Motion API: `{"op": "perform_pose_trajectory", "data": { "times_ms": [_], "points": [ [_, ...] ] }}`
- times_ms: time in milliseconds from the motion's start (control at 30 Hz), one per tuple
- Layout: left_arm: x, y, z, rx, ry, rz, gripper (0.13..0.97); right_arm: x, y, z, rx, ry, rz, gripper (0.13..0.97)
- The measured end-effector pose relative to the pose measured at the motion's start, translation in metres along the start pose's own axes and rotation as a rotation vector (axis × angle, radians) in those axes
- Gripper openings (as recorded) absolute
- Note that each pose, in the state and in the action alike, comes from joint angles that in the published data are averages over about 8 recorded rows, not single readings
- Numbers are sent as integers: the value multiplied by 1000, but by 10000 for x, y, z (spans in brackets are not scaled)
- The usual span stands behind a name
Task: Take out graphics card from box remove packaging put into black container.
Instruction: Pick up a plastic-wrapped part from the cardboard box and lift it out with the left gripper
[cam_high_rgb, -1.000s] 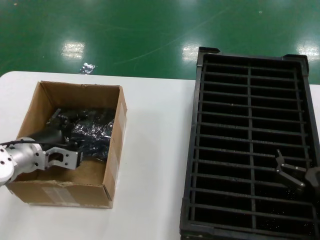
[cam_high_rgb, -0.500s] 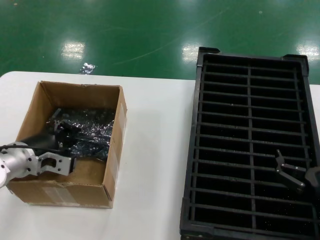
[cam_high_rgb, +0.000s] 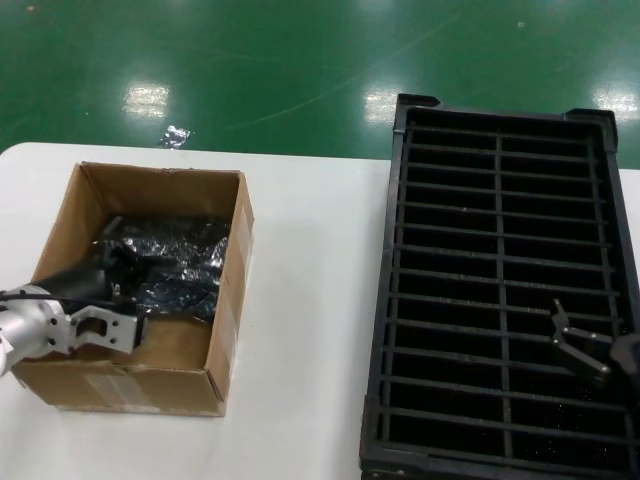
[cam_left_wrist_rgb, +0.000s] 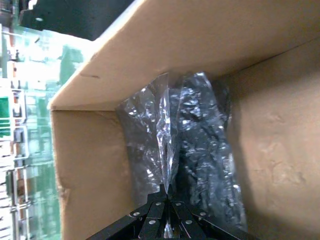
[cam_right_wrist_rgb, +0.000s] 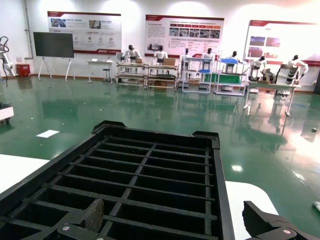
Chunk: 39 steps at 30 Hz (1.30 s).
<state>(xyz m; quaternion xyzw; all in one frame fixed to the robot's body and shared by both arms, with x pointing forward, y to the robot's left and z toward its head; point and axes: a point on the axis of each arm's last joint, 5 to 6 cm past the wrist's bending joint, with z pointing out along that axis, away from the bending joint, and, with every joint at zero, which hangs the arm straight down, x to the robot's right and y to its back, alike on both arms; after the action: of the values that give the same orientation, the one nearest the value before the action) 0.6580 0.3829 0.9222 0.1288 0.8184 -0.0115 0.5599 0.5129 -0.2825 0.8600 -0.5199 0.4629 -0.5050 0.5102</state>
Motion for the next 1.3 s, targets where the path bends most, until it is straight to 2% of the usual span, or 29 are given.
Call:
{"op": "perform_pose_trajectory", "data": {
  "times_ms": [133,267,567,733,867,1000,1133,1300],
  "points": [
    [-46,5,-62,-6,-37,4,143,0,0,0,0,0,0,966],
    [-138,10,-200,-12,-87,17,139,0,0,0,0,0,0,966],
    [-435,31,-711,-44,-224,63,139,0,0,0,0,0,0,966],
    [-585,-5,-1054,-66,-311,95,139,0,0,0,0,0,0,966],
    [-654,-110,-1330,-63,-371,118,139,0,0,0,0,0,0,966],
    [-643,-274,-1536,-27,-400,136,139,0,0,0,0,0,0,966],
    [-563,-467,-1638,37,-395,152,139,0,0,0,0,0,0,966],
    [-451,-701,-1658,120,-382,174,139,0,0,0,0,0,0,966]
  ]
}}
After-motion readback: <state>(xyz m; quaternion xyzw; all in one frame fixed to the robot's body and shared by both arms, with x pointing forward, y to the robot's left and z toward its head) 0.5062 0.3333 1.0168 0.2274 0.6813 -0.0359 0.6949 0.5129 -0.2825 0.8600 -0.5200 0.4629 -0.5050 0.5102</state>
